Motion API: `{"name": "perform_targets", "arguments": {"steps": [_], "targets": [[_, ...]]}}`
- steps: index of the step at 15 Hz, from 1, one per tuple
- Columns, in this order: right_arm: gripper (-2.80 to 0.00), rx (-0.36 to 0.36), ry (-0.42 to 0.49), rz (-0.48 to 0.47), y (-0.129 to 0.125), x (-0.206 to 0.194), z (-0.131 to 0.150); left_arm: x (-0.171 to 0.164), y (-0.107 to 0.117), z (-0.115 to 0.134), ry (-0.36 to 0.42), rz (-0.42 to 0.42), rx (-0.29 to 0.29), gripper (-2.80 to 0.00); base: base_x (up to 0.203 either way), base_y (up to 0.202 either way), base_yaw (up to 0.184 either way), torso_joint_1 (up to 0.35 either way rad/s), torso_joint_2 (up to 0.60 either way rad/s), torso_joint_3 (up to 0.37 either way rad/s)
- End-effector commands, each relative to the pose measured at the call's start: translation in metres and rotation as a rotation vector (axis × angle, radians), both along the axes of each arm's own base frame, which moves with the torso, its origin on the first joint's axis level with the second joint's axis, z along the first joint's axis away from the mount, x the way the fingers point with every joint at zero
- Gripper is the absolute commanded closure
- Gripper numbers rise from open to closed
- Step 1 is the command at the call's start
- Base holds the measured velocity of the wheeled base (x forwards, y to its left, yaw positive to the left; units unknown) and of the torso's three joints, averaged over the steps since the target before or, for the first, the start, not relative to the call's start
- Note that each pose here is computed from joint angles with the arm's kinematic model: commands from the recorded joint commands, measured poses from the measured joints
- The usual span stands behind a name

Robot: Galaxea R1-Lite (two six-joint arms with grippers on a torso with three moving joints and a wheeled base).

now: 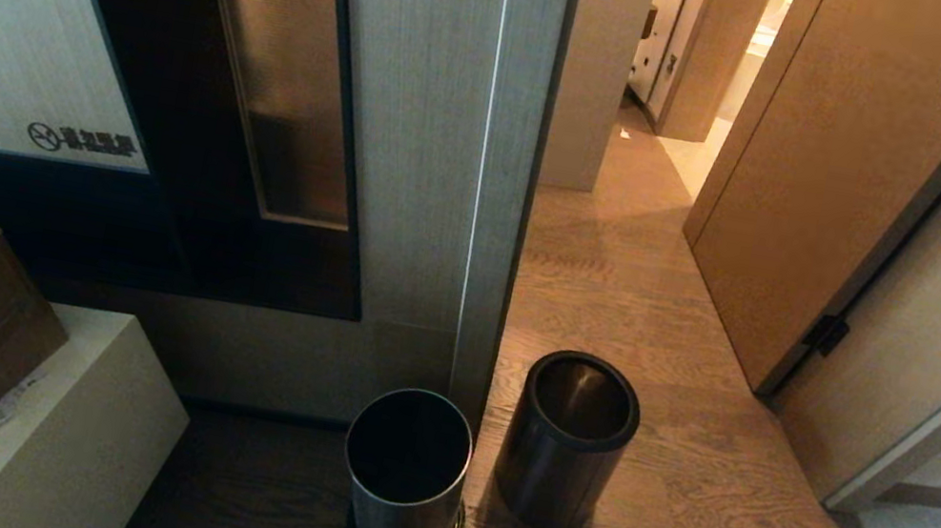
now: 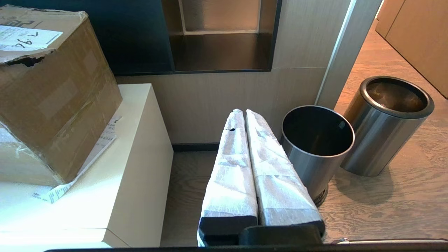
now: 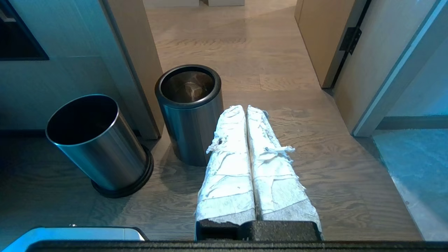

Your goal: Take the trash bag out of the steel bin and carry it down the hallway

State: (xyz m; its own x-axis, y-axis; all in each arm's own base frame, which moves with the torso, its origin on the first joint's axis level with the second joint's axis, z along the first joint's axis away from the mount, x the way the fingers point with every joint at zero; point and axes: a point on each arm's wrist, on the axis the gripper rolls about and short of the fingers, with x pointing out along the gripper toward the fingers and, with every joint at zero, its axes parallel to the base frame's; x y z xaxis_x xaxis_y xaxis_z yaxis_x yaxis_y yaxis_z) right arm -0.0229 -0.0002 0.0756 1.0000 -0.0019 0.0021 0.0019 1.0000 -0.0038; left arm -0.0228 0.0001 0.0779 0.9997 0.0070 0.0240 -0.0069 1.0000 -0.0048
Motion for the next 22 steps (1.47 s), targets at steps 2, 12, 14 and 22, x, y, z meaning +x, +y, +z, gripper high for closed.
{"name": "perform_targets", "arguments": {"steps": [2, 12, 14, 22], "targets": [[0.0, -0.001, 0.001, 0.0, 0.0, 0.0001, 0.0, 0.0009, 0.0, -0.0033, 0.012, 0.001, -0.001, 0.0, 0.0, 0.0, 0.0, 0.0, 0.0, 0.0], [0.0, -0.001, 0.001, 0.0, 0.0, 0.0001, 0.0, 0.0009, 0.0, -0.0034, 0.012, 0.001, -0.001, 0.0, 0.0, 0.0, 0.0, 0.0, 0.0, 0.0], [0.0, -0.001, 0.001, 0.0, 0.0, 0.0001, 0.0, 0.0009, 0.0, -0.0034, 0.012, 0.001, -0.001, 0.0, 0.0, 0.0, 0.0, 0.0, 0.0, 0.0], [0.0, -0.001, 0.001, 0.0, 0.0, 0.0001, 0.0, 0.0009, 0.0, -0.0034, 0.012, 0.001, -0.001, 0.0, 0.0, 0.0, 0.0, 0.0, 0.0, 0.0]]}}
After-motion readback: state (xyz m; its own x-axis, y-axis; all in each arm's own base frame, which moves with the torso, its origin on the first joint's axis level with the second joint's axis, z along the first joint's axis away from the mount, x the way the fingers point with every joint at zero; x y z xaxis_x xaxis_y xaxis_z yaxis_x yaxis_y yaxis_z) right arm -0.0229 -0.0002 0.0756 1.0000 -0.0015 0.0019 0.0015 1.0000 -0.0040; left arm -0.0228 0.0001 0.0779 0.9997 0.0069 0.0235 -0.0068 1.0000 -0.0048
